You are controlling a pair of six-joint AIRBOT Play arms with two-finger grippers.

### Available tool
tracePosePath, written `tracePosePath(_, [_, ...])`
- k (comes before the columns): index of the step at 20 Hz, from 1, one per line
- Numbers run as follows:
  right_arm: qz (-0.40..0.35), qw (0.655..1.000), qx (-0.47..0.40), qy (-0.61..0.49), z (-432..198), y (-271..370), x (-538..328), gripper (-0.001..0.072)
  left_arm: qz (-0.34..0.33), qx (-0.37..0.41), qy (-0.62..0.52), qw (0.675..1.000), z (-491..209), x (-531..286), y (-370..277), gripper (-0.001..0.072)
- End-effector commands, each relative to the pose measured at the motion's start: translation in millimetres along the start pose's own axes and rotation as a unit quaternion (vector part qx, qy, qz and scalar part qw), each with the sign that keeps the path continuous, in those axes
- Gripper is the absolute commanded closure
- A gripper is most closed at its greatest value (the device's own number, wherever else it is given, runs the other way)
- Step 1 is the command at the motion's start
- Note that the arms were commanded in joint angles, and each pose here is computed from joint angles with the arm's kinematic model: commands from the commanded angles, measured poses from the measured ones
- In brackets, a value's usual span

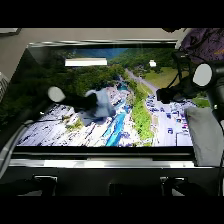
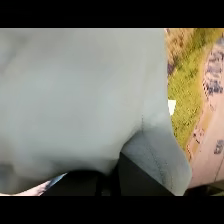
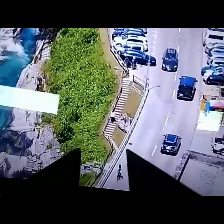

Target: Fold the clothes and pants, and hang the long-sleeved shirts on hangers.

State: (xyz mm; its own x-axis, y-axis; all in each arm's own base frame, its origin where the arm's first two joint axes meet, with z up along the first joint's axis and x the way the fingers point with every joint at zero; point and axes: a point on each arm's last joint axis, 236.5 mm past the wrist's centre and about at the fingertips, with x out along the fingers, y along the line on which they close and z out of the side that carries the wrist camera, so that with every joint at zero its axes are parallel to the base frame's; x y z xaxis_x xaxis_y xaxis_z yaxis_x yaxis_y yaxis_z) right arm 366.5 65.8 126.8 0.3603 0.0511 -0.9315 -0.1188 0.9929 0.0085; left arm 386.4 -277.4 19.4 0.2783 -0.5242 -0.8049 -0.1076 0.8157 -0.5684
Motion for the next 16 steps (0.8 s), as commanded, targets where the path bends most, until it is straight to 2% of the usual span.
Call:
tracePosePath(1, [-0.015,0.999,-0.037,0.01,-7.9,-7.2,-6.1,0.0354,0.005,-0.004,0.062,0.998,-65.1,62.8,-25.8,0.0525])
tracePosePath(3, [-0.015,0.999,-0.043,-0.005,-0.5,-7.0,-5.2,0.0355,0.004,-0.038,0.06,0.997,-51.0,58.8,-15.9,0.0026])
tracePosePath(4, [-0.026,0.999,-0.043,-0.014,3.6,-12.8,-2.8,0.0354,0.004,-0.037,0.052,0.998,-35.5,47.0,-8.5,-0.0013])
tracePosePath(6, [-0.023,1.0,0.015,-0.014,1.5,-31.4,13.9,0.035,0.004,0.002,0.025,1.0,4.3,10.0,12.0,-0.0013])
tracePosePath(7, [0.002,0.998,0.058,0.002,-9.9,-38.6,31.9,0.031,0.006,0.017,0.004,1.0,25.7,-11.9,26.7,-0.0013])
tracePosePath(9, [0.126,0.975,0.174,0.052,-45.5,-22.0,75.8,0.0298,0.011,0.017,-0.036,0.999,61.2,-48.7,56.6,-0.0013])
tracePosePath(10, [0.212,0.949,0.221,0.069,-59.8,3.0,89.7,0.0298,0.014,0.001,-0.055,0.998,75.8,-62.3,70.5,-0.0013])
tracePosePath(11, [0.284,0.923,0.247,0.074,-68.3,31.0,98.1,0.0298,0.018,-0.017,-0.07,0.997,88.2,-73.5,84.8,-0.0013])
tracePosePath(12, [0.325,0.906,0.26,0.075,-76.4,53.3,106.5,0.0298,0.021,-0.03,-0.08,0.996,96.6,-80.7,96.6,-0.0013])
tracePosePath(14, [0.34,0.894,0.279,0.087,-98.3,88.1,131.0,0.0283,0.027,-0.052,-0.094,0.994,108.7,-90.3,115.8,-0.0013])
tracePosePath(16, [0.339,0.897,0.265,0.105,-117.0,122.8,148.6,0.0234,0.031,-0.063,-0.101,0.992,114.4,-94.5,126.4,-0.0013])
